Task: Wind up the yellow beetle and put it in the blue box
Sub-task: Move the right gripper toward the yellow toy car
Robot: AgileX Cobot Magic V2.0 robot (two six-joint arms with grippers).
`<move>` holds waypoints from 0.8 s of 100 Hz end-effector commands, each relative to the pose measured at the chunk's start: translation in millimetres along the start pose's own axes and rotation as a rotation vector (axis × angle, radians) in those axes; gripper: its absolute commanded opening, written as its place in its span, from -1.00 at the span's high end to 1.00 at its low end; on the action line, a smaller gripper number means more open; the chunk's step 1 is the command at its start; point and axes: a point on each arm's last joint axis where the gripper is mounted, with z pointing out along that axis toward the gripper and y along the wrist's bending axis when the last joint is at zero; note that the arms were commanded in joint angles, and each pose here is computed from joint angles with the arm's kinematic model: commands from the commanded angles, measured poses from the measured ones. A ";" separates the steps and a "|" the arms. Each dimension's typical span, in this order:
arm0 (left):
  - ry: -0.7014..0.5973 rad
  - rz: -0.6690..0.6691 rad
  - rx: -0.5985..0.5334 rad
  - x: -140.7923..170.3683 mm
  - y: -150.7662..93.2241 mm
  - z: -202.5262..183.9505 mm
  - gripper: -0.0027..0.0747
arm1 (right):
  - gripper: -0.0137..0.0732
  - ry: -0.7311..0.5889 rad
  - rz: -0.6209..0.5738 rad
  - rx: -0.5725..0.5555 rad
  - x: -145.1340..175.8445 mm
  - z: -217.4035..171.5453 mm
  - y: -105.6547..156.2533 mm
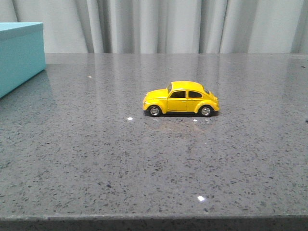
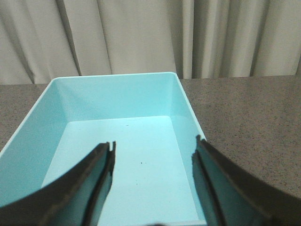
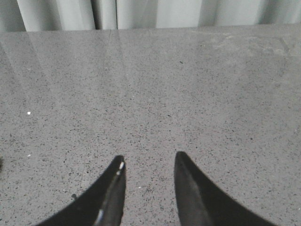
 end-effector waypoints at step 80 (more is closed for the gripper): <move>-0.138 -0.034 0.003 -23.4 -0.4 1.4 -0.18 | -0.08 0.287 0.098 -0.018 -71.6 43.8 16.7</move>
